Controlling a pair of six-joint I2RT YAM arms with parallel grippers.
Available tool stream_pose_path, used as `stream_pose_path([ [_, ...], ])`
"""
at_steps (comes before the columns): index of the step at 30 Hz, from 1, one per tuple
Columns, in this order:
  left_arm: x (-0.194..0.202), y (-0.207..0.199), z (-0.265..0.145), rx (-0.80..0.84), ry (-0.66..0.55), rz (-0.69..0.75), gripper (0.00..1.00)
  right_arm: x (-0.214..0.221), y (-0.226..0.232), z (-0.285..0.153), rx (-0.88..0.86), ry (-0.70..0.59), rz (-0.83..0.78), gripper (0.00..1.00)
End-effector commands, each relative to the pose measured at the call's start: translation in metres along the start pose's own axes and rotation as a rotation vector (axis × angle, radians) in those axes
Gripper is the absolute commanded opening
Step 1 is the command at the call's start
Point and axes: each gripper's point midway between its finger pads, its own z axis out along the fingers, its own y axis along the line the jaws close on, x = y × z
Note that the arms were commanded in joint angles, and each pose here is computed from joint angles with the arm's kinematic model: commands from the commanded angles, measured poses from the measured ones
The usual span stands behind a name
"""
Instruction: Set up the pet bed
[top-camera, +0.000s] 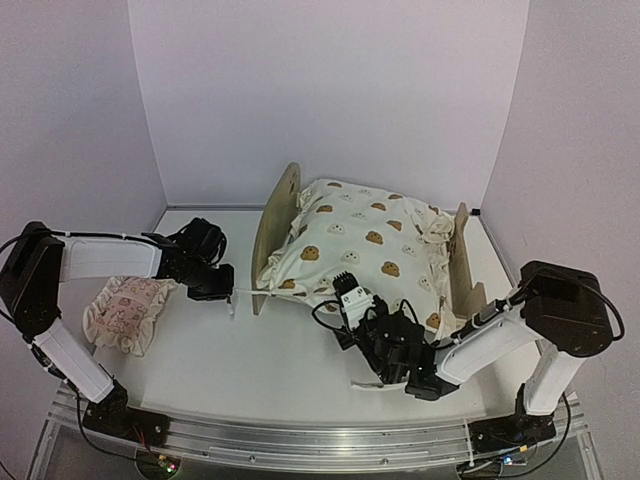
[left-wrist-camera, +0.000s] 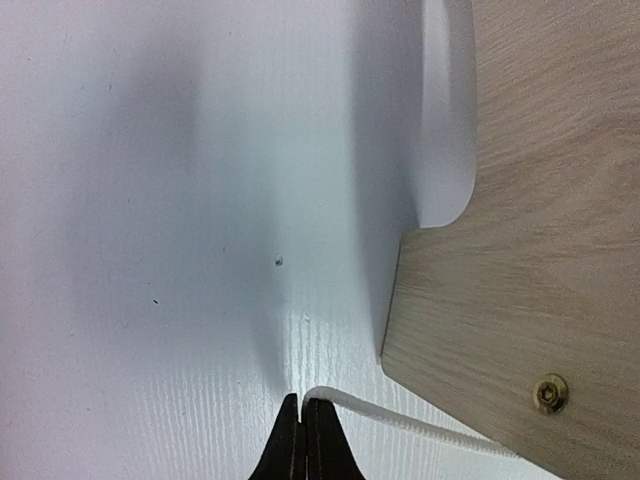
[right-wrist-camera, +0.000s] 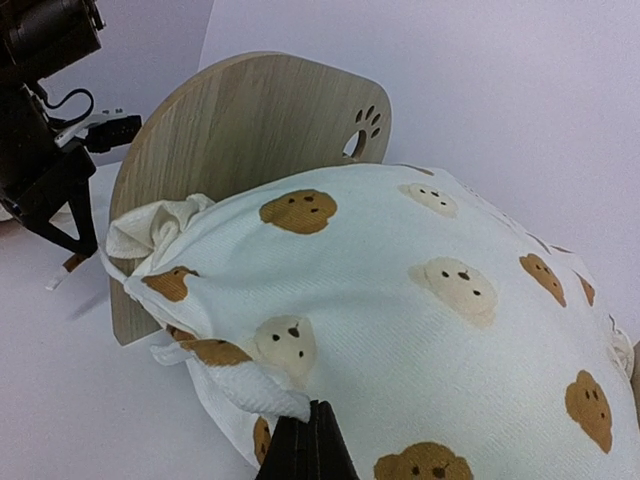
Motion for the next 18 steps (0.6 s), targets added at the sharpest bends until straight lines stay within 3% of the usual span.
stream_pose_path([
  [1, 0.000, 0.043, -0.008, -0.120, -0.035, -0.050, 0.00, -0.014, -0.031, -0.009, 0.080, -0.042, 0.125, 0.00],
  [9, 0.030, 0.044, -0.018, -0.062, 0.024, -0.053, 0.00, 0.006, 0.046, -0.025, -0.285, -0.023, 0.063, 0.00],
  [18, 0.042, 0.048, -0.022, -0.050, 0.036, -0.059, 0.03, 0.045, 0.095, -0.036, -0.433, 0.069, 0.031, 0.01],
])
